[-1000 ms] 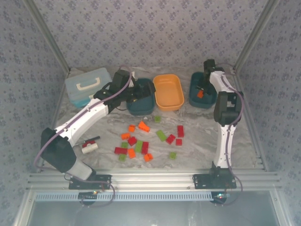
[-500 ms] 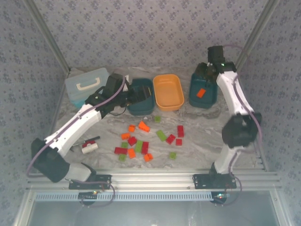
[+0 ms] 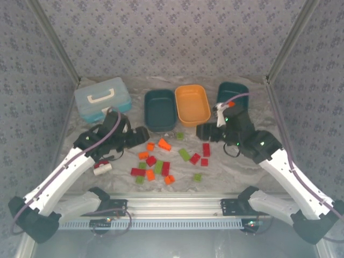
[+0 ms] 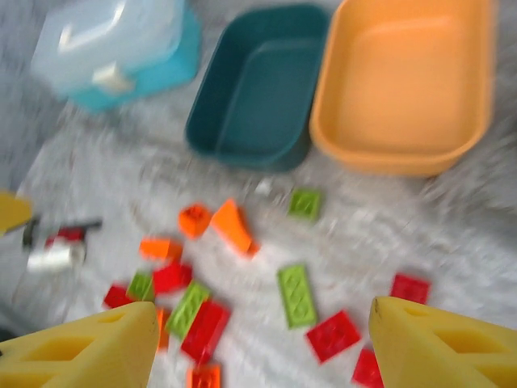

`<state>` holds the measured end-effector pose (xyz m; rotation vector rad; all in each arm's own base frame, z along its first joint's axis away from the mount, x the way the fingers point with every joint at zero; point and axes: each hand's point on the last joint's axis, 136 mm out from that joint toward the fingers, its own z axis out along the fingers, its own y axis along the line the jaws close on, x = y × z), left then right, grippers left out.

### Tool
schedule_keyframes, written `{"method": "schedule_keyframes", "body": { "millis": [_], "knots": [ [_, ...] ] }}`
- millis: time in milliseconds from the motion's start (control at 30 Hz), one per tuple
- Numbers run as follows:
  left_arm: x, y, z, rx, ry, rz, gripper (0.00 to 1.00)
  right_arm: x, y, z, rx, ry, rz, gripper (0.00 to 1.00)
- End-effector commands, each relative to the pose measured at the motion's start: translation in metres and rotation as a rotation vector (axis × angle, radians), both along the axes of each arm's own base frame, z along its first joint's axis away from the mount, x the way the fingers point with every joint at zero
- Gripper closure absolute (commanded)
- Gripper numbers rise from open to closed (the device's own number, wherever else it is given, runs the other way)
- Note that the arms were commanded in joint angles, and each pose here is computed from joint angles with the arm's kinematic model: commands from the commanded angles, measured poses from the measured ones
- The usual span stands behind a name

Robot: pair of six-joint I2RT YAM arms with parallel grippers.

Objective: Sort the legos into containers by color

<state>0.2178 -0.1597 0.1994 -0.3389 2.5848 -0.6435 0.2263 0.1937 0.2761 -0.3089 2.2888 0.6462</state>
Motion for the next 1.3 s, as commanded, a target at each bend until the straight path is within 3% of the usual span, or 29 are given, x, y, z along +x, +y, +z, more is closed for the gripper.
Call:
{"method": "schedule_keyframes", "body": {
  "millis": [0, 133, 233, 367, 467, 733, 1000, 1267],
  "knots": [
    [-0.04, 0.031, -0.046, 0.068, 0.177, 0.134, 0.13, -0.04, 0.024, -0.017, 0.0, 0.047, 0.169, 0.29],
    [-0.069, 0.054, -0.091, 0.074, 0.289, 0.312, 0.14, -0.063, 0.044, -0.036, -0.041, 0.068, 0.237, 0.29],
    [-0.083, 0.065, -0.113, -0.01, 0.327, 0.494, 0.2, -0.07, 0.058, -0.045, -0.056, 0.066, 0.264, 0.29],
    [-0.084, 0.069, -0.127, -0.161, 0.336, 0.689, 0.35, -0.074, 0.074, -0.049, -0.064, 0.054, 0.299, 0.29],
    [-0.085, 0.071, -0.132, -0.188, 0.369, 0.784, 0.35, -0.083, 0.088, -0.057, -0.068, 0.05, 0.372, 0.29],
    [-0.08, 0.047, -0.147, -0.146, 0.516, 0.839, 0.33, -0.097, 0.102, -0.078, -0.084, 0.044, 0.456, 0.28],
    [-0.058, 0.046, -0.148, -0.207, 0.454, 0.926, 0.27, -0.104, 0.107, -0.079, -0.079, 0.042, 0.477, 0.28],
    [-0.049, 0.037, -0.157, -0.208, 0.49, 0.918, 0.24, -0.104, 0.105, -0.086, -0.094, 0.046, 0.471, 0.29]
  ]
}}
